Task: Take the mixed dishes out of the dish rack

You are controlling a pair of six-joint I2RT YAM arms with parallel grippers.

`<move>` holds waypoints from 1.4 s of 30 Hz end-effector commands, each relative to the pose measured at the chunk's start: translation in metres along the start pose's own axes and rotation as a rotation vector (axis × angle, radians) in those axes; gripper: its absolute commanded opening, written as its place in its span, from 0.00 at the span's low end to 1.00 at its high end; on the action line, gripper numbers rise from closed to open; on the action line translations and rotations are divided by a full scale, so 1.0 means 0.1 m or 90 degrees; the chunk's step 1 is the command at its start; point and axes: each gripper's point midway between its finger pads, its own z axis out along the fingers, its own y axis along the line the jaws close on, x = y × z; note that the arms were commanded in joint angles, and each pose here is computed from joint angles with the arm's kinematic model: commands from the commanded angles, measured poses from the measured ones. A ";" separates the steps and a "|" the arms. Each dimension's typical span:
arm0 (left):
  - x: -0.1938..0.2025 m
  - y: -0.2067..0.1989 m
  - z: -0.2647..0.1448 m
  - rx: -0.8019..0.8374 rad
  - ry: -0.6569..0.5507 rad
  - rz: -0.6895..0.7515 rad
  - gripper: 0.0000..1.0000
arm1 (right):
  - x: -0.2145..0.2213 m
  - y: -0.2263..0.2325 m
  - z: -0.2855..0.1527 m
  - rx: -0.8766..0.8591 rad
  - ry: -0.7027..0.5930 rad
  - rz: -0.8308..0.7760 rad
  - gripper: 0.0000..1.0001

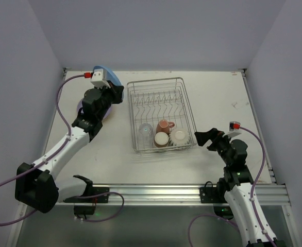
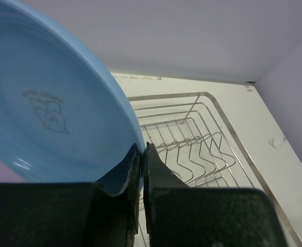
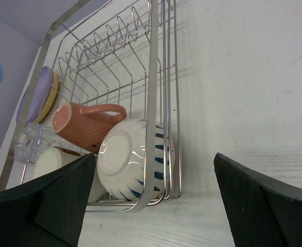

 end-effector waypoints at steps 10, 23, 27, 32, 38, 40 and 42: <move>-0.04 0.46 0.08 -0.163 -0.021 0.027 0.00 | -0.11 0.12 0.00 -0.029 -0.015 -0.016 0.99; 0.36 1.03 0.43 -0.343 0.117 0.108 0.00 | -0.11 0.12 0.00 -0.028 -0.010 -0.016 0.99; 0.53 1.25 0.49 -0.391 0.161 0.131 0.00 | -0.12 0.13 0.00 -0.031 -0.012 -0.017 0.99; 0.68 1.38 0.51 -0.407 0.188 0.137 0.00 | -0.10 0.12 0.00 -0.030 -0.008 -0.017 0.99; 0.78 1.47 0.47 -0.432 0.204 0.141 0.01 | -0.11 0.12 0.00 -0.028 -0.013 -0.017 0.99; 0.81 1.50 0.47 -0.445 0.209 0.141 0.02 | -0.11 0.12 0.00 -0.030 -0.013 -0.016 0.99; 0.82 1.54 0.46 -0.459 0.212 0.144 0.02 | -0.12 0.12 0.00 -0.028 -0.014 -0.017 0.99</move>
